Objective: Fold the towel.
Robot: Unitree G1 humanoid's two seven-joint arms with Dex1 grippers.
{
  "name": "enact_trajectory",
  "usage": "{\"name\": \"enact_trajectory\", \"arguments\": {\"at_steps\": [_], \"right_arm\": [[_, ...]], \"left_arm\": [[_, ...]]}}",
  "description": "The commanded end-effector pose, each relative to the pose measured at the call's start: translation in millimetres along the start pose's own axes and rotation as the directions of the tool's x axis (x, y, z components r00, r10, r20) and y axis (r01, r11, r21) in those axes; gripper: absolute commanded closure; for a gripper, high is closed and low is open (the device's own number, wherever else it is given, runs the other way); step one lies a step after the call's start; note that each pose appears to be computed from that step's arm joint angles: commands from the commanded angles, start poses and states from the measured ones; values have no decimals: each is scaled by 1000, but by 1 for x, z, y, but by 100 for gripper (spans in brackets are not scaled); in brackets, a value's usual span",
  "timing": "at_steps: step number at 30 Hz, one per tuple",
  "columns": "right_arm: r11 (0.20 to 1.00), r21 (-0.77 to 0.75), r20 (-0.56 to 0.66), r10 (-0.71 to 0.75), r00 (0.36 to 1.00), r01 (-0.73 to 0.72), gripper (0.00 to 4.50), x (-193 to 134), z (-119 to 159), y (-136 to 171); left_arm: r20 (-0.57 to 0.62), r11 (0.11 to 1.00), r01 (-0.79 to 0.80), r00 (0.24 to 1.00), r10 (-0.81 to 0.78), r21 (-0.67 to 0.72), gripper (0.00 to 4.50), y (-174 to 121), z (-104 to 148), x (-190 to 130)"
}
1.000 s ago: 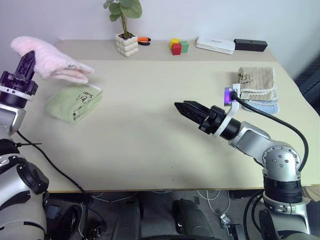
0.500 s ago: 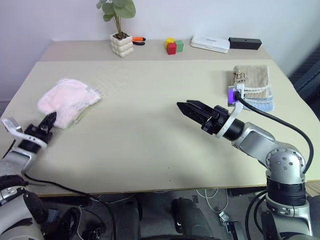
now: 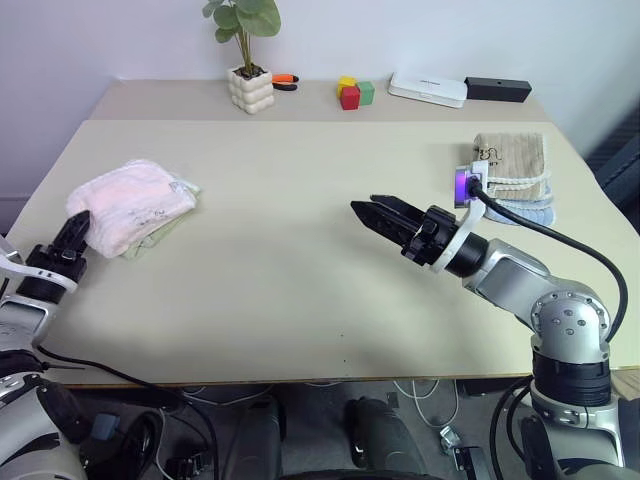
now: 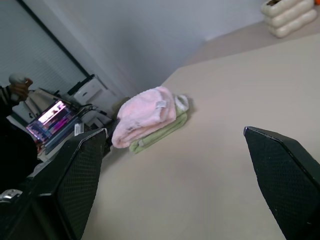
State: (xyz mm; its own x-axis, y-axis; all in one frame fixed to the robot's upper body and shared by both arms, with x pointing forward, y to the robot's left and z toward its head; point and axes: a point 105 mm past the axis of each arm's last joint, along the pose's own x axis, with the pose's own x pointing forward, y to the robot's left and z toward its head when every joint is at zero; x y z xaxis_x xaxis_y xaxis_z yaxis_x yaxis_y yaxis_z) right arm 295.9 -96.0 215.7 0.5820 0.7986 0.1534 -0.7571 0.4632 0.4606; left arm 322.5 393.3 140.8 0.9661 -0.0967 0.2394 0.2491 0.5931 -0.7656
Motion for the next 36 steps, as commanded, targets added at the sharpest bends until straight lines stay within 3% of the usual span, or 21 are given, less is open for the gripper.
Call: {"name": "enact_trajectory", "arguments": {"at_steps": [1, 2, 5, 9, 13, 19, 22, 27, 33, 36], "right_arm": [[995, -67, -23, 69, 997, -71, 0, -4, 3, 11], [989, -112, -47, 95, 994, -99, 0, -5, 2, 14], [948, -251, -118, 169, 978, -195, 0, -10, -8, 26], [885, -398, -128, 209, 970, -243, 0, -12, -7, 30], [862, -437, -132, 222, 966, -258, 0, -11, -9, 29], [864, -435, -124, 221, 967, -253, 0, -12, -12, 23], [863, -433, -123, 228, 966, -259, 0, -12, -11, 21], [840, -472, -121, 238, 964, -267, 0, -12, -4, 14], [805, -530, -116, 242, 963, -266, 0, -13, 5, 1], [745, -630, -130, 178, 975, -220, 0, -24, 10, -16]], "left_arm": [[48, 997, 74, 996, -75, 36, 61, -18, 24, -1], [54, 997, 76, 996, -78, 30, 9, -19, 27, -3], [66, 998, 64, 996, -66, 26, 3, -18, 34, -10], [66, 997, 82, 995, -81, -9, 3, -22, 39, -18], [40, 996, 84, 996, -84, 18, 3, -27, 43, -30], [89, 994, 49, 994, -57, 95, 3, -31, 72, -60], [18, 985, 98, 995, -102, 142, 3, -45, 72, -70], [-362, 882, 351, 903, -230, 315, 3, -91, 13, -70], [-515, 736, 548, 797, -315, 398, 3, -129, -41, -45], [-627, 621, 667, 702, -338, 412, 3, -143, -87, -33]]}}
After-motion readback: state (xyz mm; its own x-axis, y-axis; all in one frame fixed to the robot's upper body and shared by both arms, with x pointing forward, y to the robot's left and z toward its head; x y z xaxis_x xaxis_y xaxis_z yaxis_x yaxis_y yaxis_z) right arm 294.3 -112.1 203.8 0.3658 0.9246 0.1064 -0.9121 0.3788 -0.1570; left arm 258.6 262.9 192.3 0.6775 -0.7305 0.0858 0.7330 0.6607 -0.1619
